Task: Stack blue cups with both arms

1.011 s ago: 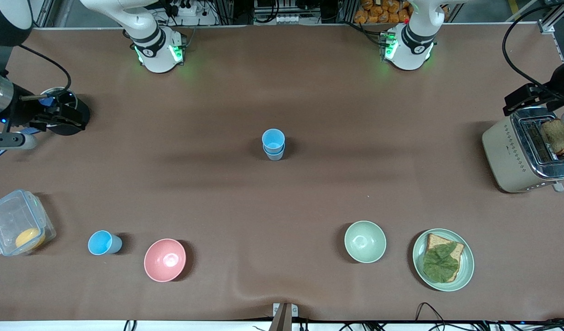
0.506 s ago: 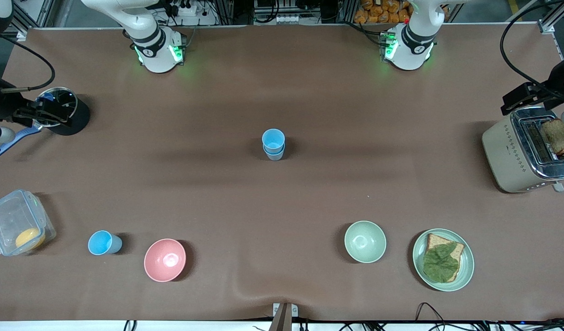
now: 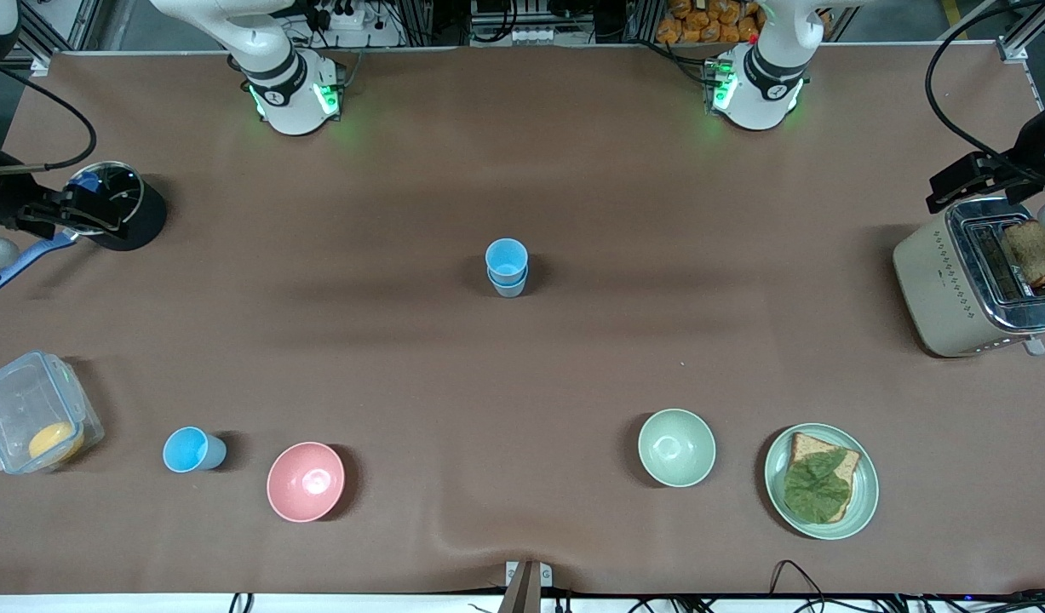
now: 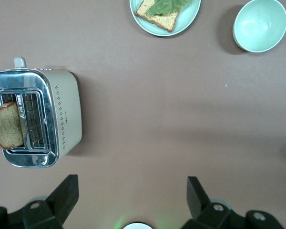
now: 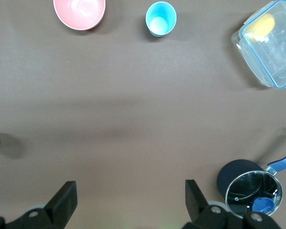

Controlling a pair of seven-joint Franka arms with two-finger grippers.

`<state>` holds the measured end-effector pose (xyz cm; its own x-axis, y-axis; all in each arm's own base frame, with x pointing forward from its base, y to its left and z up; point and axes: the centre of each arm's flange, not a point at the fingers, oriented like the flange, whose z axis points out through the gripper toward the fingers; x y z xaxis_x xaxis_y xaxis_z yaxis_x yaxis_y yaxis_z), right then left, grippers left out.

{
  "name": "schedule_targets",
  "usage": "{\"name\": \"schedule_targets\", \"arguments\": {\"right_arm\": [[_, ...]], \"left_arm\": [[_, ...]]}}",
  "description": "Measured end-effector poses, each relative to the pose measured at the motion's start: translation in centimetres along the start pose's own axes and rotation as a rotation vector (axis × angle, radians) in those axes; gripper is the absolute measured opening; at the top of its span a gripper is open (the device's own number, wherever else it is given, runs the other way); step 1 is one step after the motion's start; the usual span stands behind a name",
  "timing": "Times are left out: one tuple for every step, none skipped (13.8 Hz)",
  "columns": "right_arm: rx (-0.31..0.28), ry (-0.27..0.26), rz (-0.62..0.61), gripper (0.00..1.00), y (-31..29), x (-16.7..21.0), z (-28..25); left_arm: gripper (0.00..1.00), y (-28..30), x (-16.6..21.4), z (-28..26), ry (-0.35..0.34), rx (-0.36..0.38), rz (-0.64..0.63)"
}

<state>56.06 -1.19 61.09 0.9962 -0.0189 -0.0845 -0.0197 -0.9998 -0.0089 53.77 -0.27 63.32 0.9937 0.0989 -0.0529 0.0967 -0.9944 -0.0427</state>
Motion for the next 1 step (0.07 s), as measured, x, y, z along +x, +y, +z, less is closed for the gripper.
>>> {"name": "schedule_targets", "arguments": {"right_arm": [[0.000,0.001,0.001,1.00,0.05,0.01,-0.01]], "left_arm": [[1.00,0.04,0.00,-0.01,0.000,0.000,0.001]]}}
